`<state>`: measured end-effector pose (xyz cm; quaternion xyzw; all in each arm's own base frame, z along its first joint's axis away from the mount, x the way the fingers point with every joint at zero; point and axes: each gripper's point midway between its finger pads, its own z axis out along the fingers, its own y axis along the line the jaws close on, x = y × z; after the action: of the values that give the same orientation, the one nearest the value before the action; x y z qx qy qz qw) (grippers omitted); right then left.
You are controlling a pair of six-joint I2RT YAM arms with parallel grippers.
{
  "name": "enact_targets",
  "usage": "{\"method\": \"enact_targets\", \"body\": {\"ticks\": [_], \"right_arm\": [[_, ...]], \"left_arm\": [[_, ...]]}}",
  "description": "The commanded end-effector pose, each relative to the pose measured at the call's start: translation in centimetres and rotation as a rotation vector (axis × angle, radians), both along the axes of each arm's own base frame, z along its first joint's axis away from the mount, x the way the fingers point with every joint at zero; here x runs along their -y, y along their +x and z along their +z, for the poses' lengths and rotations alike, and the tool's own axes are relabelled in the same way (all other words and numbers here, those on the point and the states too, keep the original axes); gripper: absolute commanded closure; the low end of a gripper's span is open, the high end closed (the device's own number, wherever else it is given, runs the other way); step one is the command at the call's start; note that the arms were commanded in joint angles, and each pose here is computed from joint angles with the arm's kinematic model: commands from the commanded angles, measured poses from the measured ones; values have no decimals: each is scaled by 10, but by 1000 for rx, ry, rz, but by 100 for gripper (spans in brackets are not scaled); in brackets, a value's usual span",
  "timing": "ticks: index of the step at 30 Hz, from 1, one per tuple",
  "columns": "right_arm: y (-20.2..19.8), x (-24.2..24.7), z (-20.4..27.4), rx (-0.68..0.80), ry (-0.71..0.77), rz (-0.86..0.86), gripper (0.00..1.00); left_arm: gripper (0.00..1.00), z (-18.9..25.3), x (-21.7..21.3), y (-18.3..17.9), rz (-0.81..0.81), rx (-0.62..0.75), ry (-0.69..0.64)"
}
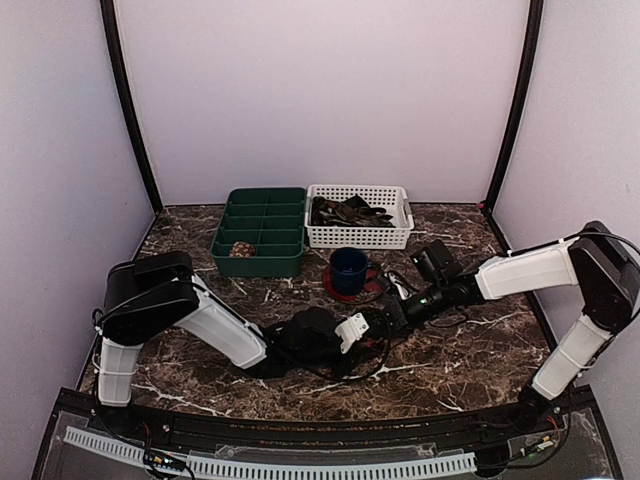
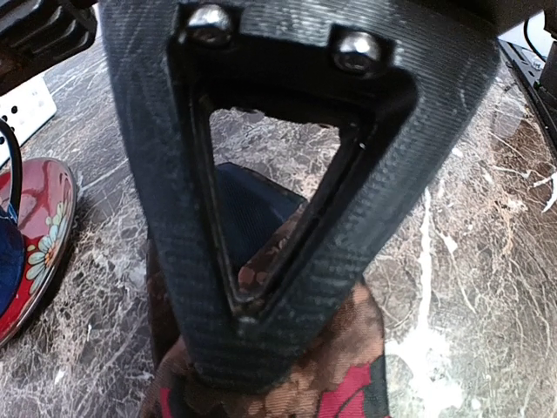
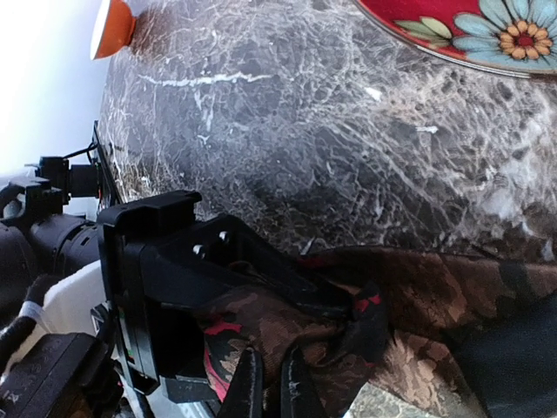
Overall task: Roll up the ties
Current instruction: Roll the tie at the center of the board.
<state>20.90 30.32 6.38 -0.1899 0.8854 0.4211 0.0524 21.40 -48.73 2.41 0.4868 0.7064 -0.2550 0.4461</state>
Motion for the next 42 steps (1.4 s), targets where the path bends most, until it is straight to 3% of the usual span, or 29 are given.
{"method": "enact_targets", "body": {"ticks": [1,11,20,33,35,39,41,42], "right_arm": [[-4,25,-42,-4,-143,-32,100],[7,50,-63,27,-196,-113,100],[13,58,-79,27,-225,-146,100],[0,63,-93,-18,-247,-151,100],[-2,61,-92,-17,-244,-147,100],[0,58,-83,-15,-220,-145,100],[5,56,-70,-13,-179,-150,99],[9,55,-59,-3,-148,-158,94]], "left_arm": [[60,-62,-43,-22,-18,-114,240],[32,-7,-19,-15,-62,-82,40],[26,17,-4,-4,-7,-126,-126],[25,17,17,21,75,-208,-189],[30,12,19,24,81,-221,-186],[64,-4,13,20,57,-233,-134],[75,-17,4,14,41,-241,-79],[78,-23,-1,9,33,-249,-58]]}}
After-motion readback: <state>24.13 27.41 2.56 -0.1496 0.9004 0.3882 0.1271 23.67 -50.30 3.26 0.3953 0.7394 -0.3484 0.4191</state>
